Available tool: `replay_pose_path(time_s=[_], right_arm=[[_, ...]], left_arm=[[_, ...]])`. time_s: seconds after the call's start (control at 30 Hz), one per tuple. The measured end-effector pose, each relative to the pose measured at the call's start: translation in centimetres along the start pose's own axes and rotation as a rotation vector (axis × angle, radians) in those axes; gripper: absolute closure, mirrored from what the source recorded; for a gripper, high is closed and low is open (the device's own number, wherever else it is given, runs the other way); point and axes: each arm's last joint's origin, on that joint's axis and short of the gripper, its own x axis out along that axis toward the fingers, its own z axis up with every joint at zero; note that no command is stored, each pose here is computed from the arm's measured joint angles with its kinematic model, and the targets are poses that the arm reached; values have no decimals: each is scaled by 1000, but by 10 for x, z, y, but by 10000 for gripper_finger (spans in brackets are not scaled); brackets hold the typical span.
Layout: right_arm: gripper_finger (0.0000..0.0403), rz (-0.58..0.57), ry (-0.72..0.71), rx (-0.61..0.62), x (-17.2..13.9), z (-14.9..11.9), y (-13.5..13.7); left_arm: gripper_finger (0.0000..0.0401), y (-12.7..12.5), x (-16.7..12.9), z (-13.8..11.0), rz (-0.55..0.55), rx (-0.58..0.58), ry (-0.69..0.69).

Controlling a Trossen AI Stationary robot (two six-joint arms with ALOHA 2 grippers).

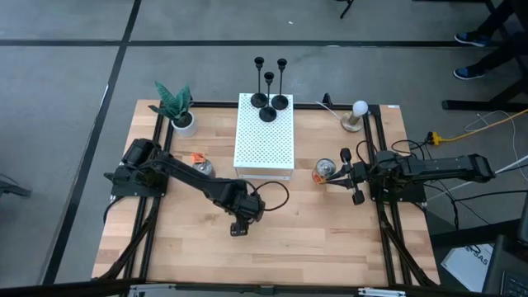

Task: Pick & Place candle stick holders
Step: Put the brown scented candle on the shelf

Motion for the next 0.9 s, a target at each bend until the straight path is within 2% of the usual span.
replay_pose_path(time_s=[0.07,0.5,0.9], right_arm=[[363,0,0,0,0,0,0],[363,0,0,0,0,0,0],[363,0,0,0,0,0,0]], left_arm=[[49,1,0,0,0,-17,-2],[52,0,-15,14,-31,-104,-74],[53,11,-71,52,-85,-131,-200]])
